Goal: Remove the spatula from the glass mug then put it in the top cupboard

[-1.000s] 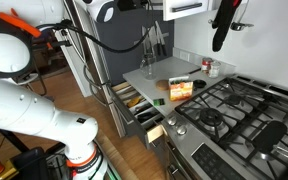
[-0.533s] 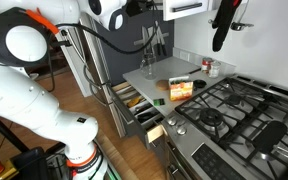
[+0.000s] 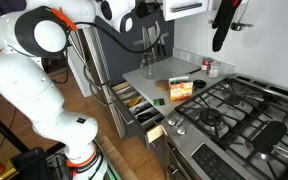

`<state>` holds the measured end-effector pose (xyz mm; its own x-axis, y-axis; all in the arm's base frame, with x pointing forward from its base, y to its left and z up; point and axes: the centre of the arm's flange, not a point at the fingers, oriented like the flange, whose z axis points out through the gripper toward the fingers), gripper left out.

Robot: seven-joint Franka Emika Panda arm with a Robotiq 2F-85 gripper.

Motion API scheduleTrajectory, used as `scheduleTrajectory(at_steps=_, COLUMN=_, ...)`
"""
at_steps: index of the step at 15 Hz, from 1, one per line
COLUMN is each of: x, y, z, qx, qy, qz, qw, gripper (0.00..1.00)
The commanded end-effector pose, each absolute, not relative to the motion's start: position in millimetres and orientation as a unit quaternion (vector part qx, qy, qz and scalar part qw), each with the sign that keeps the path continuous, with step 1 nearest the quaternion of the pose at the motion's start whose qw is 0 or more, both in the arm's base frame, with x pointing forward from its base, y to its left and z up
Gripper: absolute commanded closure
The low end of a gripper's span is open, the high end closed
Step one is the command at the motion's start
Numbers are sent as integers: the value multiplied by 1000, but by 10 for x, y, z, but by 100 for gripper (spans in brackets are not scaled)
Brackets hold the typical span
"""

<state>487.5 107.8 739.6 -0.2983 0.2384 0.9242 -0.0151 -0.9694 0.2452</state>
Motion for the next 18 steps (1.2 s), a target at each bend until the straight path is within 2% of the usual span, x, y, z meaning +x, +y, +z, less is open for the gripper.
scheduleTrajectory(at_steps=1, x=5151, y=1147, z=7415, qx=574, qy=99, qz=807, qw=104, gripper=96)
scheduleTrajectory(at_steps=18, x=5748, y=1038, z=7329, qx=585, qy=91, qz=772, qw=231, gripper=96)
